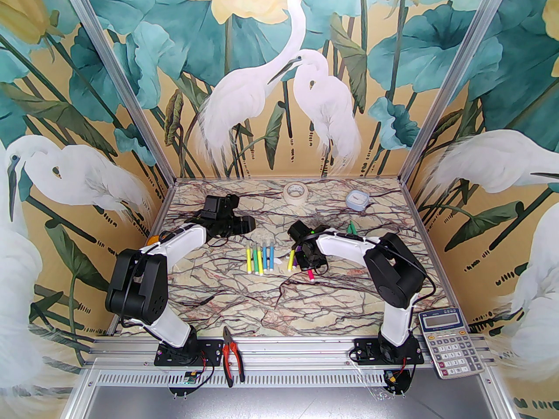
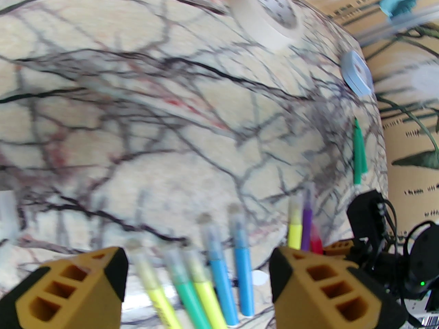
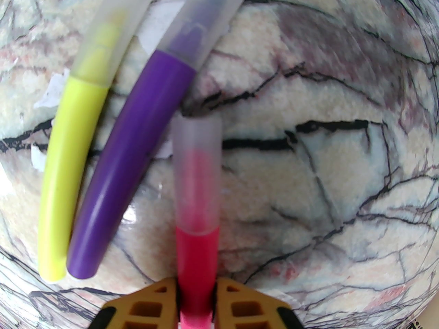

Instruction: Open the pen caps

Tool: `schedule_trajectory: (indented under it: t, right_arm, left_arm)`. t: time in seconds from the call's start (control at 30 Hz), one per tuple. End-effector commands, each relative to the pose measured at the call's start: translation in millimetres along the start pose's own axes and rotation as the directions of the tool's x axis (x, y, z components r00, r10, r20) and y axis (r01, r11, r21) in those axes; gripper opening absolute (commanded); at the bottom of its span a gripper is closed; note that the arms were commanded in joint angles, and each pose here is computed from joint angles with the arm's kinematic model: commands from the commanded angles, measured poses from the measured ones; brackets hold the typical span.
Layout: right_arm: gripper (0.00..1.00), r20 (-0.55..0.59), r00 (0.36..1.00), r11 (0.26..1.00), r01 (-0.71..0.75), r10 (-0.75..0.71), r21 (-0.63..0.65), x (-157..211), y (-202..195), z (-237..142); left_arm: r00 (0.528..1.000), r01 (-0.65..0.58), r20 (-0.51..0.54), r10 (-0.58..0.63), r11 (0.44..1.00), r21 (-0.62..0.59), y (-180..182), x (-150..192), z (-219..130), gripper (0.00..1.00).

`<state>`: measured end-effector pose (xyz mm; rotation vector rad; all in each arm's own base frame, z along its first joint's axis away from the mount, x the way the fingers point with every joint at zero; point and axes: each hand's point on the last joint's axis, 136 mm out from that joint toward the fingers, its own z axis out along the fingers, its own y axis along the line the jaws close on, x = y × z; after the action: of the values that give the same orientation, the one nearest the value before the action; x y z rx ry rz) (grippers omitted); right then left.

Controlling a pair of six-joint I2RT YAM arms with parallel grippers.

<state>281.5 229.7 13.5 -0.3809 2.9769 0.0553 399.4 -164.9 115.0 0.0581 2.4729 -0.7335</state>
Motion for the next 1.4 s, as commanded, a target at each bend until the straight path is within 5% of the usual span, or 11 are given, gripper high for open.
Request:
schedule_trajectory:
  t: [0.0, 0.4, 0.73, 1.37]
  right_arm:
    - [0.14, 0.077, 0.997, 1.0, 0.018, -0.016, -0.023, -16, 2, -15]
    - [0.11, 0.26, 0.966, 0.97, 0.053, 0.011, -0.239, -45, 16, -63]
    - [0.1, 0.449, 0.892, 0.91, 0.227, -0.051, -0.348, -63, 40, -110]
    - [0.09, 0.515, 0.853, 0.847, 0.335, -0.087, -0.412, -67, 60, -130]
  left_arm:
    - [1.0, -0.022, 0.016, 0.021, 0.995, 0.099, -27, -6, -1, 0.73]
    - [0.999, -0.014, -0.035, 0.029, 0.931, 0.364, -80, 5, 5, 0.71]
    - [0.993, -0.024, -0.08, 0.084, 0.824, 0.566, -127, 16, -2, 0.7]
    - [0.983, -0.054, -0.097, 0.158, 0.745, 0.665, -160, 21, -2, 0.67]
